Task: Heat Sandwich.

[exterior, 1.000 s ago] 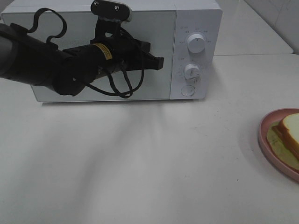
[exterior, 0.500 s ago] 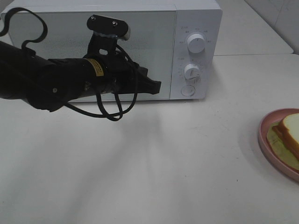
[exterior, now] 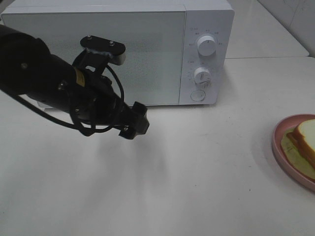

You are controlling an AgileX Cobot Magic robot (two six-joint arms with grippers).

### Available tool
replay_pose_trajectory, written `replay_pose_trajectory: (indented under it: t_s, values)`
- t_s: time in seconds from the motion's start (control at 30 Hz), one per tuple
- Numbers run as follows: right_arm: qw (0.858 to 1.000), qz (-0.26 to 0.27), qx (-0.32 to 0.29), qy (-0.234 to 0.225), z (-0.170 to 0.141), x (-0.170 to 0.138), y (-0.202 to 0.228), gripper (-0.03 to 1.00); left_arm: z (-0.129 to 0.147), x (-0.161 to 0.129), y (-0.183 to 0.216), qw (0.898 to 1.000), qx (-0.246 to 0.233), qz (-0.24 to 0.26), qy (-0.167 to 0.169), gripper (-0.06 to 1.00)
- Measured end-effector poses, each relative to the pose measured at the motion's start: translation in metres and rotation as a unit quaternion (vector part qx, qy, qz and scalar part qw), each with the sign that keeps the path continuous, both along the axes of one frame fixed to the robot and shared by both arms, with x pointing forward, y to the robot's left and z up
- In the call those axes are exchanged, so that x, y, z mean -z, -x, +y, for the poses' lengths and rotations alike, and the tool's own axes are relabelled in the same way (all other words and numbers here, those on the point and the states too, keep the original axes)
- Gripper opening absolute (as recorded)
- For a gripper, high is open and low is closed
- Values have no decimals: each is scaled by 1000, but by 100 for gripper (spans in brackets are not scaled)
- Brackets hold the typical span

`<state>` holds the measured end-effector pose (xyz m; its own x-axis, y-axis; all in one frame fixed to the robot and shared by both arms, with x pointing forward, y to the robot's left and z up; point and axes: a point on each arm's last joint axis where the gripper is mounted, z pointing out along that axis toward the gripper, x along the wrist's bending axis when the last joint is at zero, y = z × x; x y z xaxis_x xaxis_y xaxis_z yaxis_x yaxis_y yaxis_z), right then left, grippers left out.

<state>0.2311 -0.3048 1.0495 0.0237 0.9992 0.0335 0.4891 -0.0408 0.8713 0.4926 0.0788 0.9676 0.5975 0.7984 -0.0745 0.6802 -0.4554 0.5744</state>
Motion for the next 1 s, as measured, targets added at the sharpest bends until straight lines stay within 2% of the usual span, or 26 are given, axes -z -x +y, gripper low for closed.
replay_pose_trajectory:
  t_s: [0.03, 0.13, 0.23, 0.4, 0.47, 0.5, 0.57, 0.67, 0.7, 0.73, 0.8, 0.83, 0.97, 1.0]
  values:
    - [1000, 0, 0, 0, 0, 0, 0, 76, 0, 0, 0, 1000, 0, 0, 0, 98]
    - [1000, 0, 0, 0, 0, 0, 0, 76, 13, -13, 14, 998, 7, 40, -39, 98]
    - [1000, 0, 0, 0, 0, 0, 0, 76, 20, -19, 19, 997, 2, 55, -49, 98]
    - [1000, 0, 0, 0, 0, 0, 0, 76, 47, -34, 21, 992, -51, 99, -61, 98]
    - [1000, 0, 0, 0, 0, 0, 0, 76, 70, -43, 19, 986, -90, 121, -66, 98]
    - [1000, 0, 0, 0, 0, 0, 0, 76, 70, -43, 19, 986, -90, 121, -66, 98]
    - [1000, 0, 0, 0, 0, 0, 0, 76, 93, -53, 19, 980, -124, 138, -71, 98]
    - [1000, 0, 0, 0, 0, 0, 0, 76, 116, -64, 21, 973, -162, 149, -67, 98]
    - [1000, 0, 0, 0, 0, 0, 0, 76, 116, -64, 21, 973, -162, 149, -67, 98]
    - [1000, 0, 0, 0, 0, 0, 0, 76, 132, -70, 23, 967, -189, 159, -67, 98]
    - [1000, 0, 0, 0, 0, 0, 0, 76, 146, -76, 27, 960, -211, 169, -68, 98]
    - [1000, 0, 0, 0, 0, 0, 0, 76, 146, -76, 27, 960, -211, 169, -68, 98]
    - [1000, 0, 0, 0, 0, 0, 0, 76, 176, -92, 43, 944, -260, 190, -67, 98]
    - [1000, 0, 0, 0, 0, 0, 0, 76, 176, -92, 43, 944, -260, 190, -67, 98]
